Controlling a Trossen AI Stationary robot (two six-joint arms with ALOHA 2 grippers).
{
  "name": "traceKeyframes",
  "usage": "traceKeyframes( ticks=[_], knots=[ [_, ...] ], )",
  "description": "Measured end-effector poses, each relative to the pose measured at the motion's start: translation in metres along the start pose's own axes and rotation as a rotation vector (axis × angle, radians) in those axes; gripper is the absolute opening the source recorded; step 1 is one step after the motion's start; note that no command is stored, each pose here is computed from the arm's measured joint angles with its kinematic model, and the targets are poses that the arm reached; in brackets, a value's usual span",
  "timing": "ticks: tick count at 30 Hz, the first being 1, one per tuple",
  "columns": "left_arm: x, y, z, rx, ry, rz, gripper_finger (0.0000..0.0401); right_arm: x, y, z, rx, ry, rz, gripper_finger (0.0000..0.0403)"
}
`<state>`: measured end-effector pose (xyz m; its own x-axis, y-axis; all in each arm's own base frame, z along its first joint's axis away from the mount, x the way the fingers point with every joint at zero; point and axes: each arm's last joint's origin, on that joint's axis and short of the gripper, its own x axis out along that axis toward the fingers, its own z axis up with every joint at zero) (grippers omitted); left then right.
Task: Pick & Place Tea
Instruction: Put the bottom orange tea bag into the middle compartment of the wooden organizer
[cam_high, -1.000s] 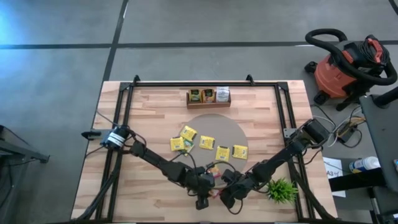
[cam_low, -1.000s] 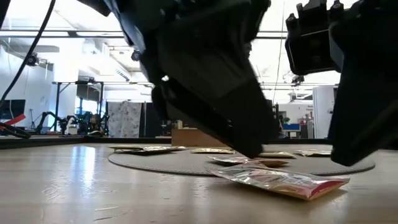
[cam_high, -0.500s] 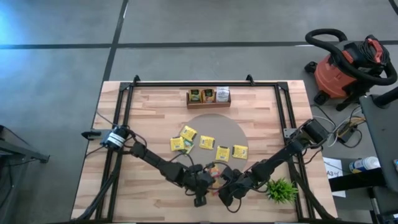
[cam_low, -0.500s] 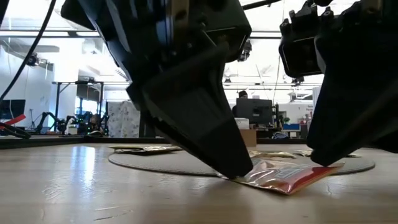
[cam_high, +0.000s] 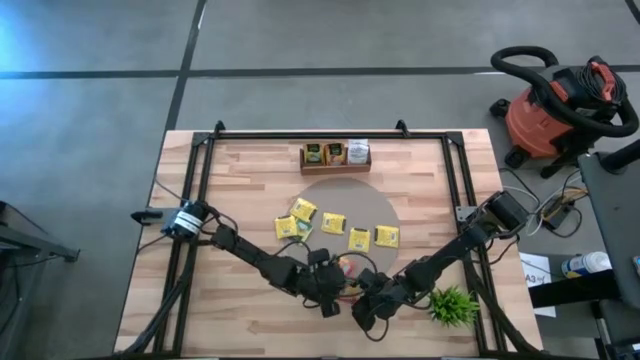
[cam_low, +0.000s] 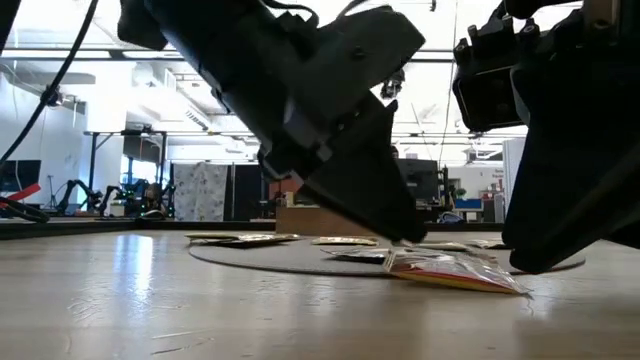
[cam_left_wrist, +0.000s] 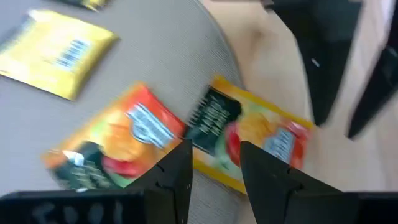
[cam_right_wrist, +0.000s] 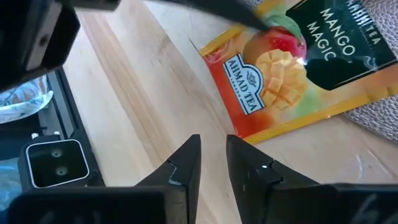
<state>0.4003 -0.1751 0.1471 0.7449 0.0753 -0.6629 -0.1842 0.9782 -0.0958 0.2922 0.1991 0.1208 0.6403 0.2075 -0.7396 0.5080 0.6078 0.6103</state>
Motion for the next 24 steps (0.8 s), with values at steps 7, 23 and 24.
traceKeyframes(
  ticks=[7,23,24],
  knots=[
    [-0.018,-0.006,0.014,-0.093,-0.057,-0.024,0.0128,-0.003,0.002,-0.002,-0.003,0.001,0.013,0.0070],
    [-0.003,-0.017,-0.010,-0.154,0.103,-0.174,0.0128,-0.012,-0.007,0.003,0.038,-0.054,-0.117,0.0112],
    [0.000,-0.017,-0.012,-0.152,0.109,-0.169,0.0128,-0.015,-0.006,0.004,0.040,-0.068,-0.119,0.0115]
  ],
)
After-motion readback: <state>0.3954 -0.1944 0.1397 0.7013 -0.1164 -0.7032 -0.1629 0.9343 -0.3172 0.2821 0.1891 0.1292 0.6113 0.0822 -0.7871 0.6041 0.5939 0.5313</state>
